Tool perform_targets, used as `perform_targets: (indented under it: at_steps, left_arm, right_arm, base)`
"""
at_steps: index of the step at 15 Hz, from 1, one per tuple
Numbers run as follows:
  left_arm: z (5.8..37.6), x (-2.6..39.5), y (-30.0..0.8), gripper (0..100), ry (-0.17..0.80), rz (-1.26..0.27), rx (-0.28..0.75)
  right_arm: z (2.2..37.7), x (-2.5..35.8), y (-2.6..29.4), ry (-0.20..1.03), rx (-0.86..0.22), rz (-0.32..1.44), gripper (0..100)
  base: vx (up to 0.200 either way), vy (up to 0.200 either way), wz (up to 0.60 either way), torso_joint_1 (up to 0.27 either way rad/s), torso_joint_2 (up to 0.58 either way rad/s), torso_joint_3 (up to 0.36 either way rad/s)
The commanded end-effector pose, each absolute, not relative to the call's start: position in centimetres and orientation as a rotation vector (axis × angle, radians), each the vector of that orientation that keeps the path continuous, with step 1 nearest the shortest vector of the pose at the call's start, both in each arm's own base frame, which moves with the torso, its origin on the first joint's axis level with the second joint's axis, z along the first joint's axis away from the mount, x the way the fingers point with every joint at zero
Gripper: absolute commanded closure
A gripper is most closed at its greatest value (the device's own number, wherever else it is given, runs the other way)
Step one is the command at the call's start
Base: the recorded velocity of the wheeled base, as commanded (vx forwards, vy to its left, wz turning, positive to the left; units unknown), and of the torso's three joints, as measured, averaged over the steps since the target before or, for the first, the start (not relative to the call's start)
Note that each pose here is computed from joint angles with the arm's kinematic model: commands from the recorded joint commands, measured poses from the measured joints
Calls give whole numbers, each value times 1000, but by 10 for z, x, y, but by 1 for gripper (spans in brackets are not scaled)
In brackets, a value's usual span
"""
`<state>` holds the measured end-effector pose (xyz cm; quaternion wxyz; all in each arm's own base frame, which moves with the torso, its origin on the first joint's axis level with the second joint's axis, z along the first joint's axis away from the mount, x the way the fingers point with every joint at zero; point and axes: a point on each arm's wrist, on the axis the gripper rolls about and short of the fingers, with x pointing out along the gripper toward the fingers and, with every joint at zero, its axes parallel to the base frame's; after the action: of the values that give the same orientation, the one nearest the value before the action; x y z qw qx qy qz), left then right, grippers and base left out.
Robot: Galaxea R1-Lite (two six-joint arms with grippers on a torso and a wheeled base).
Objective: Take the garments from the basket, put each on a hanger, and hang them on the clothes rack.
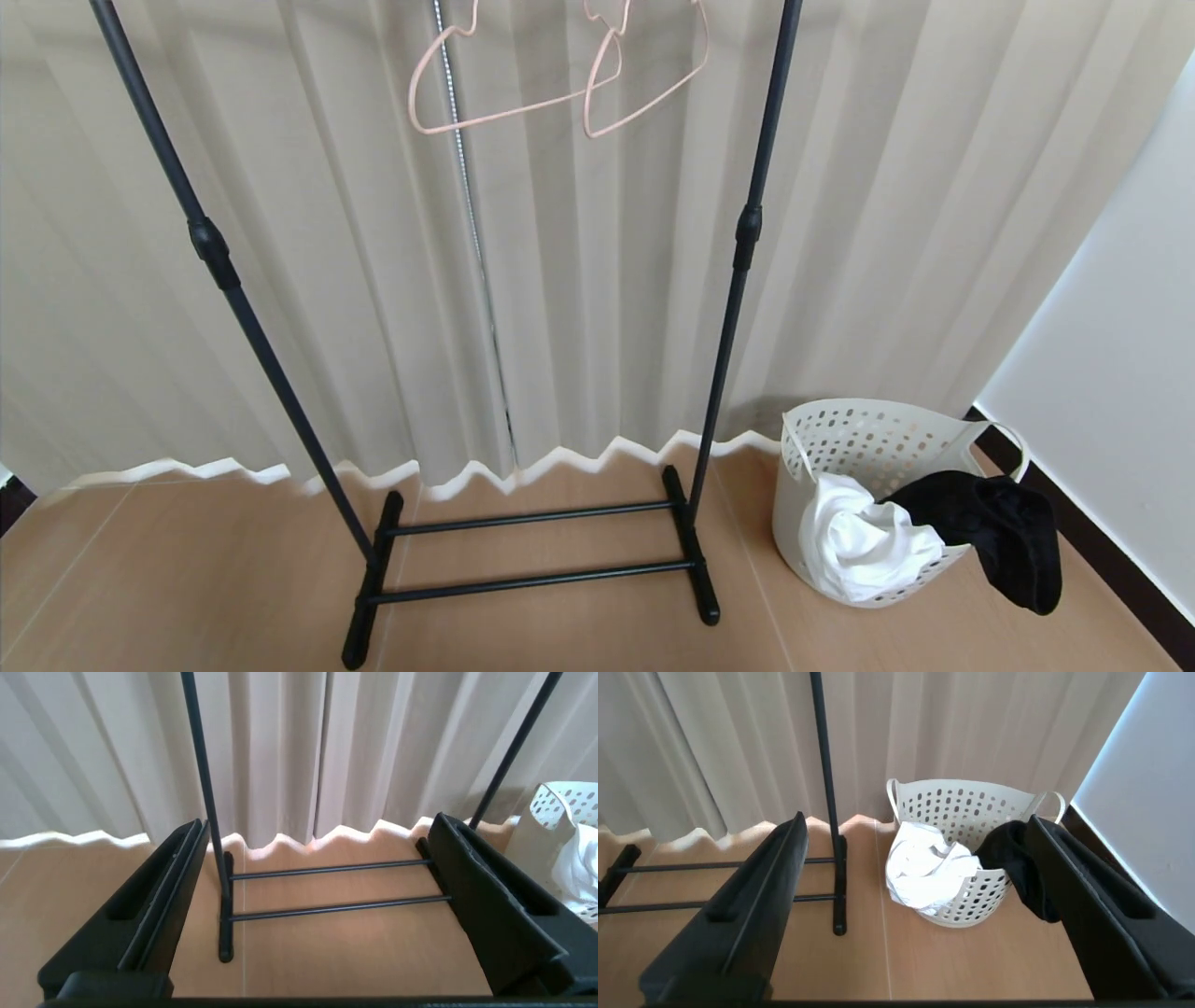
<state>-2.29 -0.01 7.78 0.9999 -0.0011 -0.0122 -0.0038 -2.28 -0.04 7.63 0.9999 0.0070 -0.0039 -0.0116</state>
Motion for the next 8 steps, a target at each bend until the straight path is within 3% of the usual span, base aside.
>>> perform_targets:
  at_steps: [1,3,8]
  left_arm:
    - [78,-23,0,0,-23,-8,-1]
    - [78,-23,0,0,-21,-9,-1]
    - [78,-23,0,0,-23,-6,-6]
  right_arm:
    - [76,-23,0,-9,14,-23,0]
    - [76,-23,0,-9,14,-23,0]
    - [76,-23,0,-9,14,-23,0]
  base:
    - [0,0,0,2,427,437]
    - [0,0,0,12,264,273]
    - [200,0,0,4,50,54]
